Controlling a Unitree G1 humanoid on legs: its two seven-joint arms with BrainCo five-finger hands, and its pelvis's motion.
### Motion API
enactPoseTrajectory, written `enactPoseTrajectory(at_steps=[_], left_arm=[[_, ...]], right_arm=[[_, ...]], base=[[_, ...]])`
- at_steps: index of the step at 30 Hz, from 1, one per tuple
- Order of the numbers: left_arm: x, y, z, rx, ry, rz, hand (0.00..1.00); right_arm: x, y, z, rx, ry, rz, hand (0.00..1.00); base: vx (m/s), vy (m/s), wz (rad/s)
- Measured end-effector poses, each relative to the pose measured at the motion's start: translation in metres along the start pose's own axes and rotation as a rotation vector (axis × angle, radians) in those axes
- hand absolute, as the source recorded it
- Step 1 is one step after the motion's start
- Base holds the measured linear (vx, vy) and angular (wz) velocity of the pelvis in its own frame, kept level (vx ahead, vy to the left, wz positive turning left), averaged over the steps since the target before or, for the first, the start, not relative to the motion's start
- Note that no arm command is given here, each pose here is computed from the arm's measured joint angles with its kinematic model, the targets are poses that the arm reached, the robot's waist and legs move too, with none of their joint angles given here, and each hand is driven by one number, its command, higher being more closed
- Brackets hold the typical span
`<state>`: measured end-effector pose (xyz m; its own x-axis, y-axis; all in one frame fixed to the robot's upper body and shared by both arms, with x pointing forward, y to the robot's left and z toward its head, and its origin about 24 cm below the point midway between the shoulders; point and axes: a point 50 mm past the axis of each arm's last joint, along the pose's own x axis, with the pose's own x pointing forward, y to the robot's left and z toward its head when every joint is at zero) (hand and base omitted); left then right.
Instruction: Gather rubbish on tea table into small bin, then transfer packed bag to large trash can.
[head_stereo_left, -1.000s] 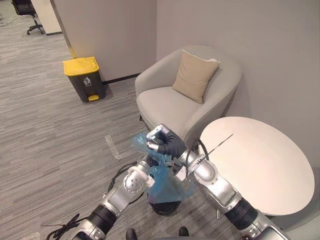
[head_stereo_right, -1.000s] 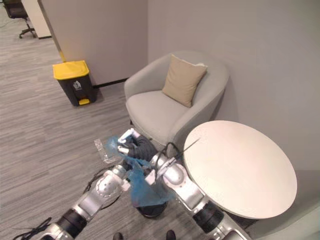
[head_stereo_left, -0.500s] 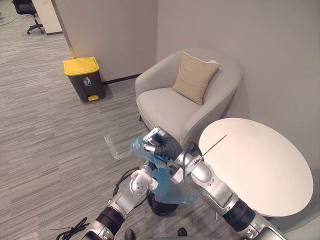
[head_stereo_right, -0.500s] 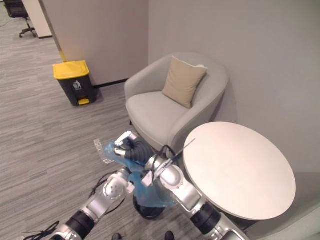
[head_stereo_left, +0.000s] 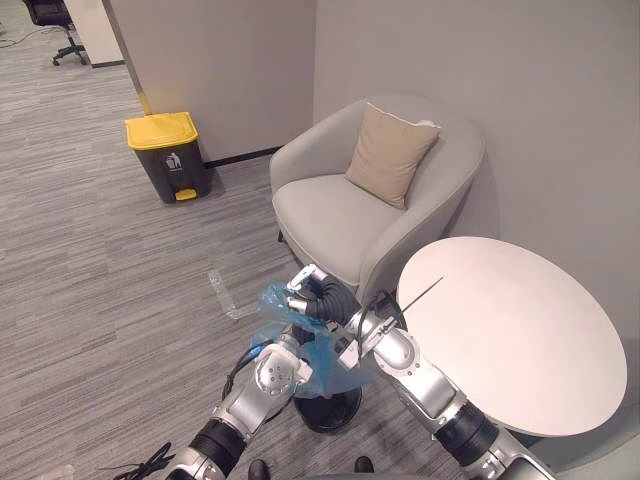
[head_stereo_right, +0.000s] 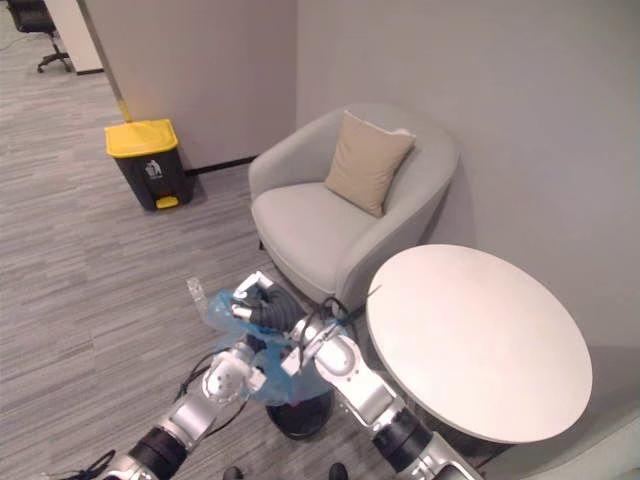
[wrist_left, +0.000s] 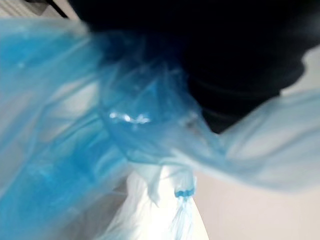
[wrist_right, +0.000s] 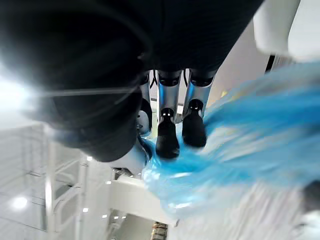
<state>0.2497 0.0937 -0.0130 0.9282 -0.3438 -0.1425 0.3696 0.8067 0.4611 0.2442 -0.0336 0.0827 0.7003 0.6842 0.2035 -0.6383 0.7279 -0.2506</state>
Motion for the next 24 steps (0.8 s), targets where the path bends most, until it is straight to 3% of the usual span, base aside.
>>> enactPoseTrajectory(at_steps=[11, 15, 19, 20, 24], left_arm=[[-0.006, 0.012, -0.011, -0.089, 0.054, 0.082, 1.0], [-0.016, 0.018, -0.023, -0.146, 0.108, 0.138, 1.0], [-0.033, 0.025, -0.035, -0.208, 0.156, 0.209, 1.0], [-0.045, 0.03, -0.048, -0.275, 0.212, 0.271, 1.0], [-0.059, 0.034, -0.062, -0.33, 0.273, 0.331, 1.0]], right_arm=[[-0.017, -0.013, -0.024, -0.342, 0.128, -0.078, 0.0], [-0.032, -0.038, -0.026, -0.403, 0.165, -0.234, 0.0], [-0.056, -0.06, -0.02, -0.39, 0.171, -0.459, 0.0], [-0.079, -0.069, -0.031, -0.296, 0.237, -0.623, 0.0], [-0.105, -0.066, -0.059, -0.169, 0.376, -0.712, 0.0]], base=[[0.01, -0.002, 0.02], [0.02, -0.01, 0.09], [0.04, -0.013, 0.06], [0.06, -0.014, 0.02], [0.02, -0.005, 0.04]])
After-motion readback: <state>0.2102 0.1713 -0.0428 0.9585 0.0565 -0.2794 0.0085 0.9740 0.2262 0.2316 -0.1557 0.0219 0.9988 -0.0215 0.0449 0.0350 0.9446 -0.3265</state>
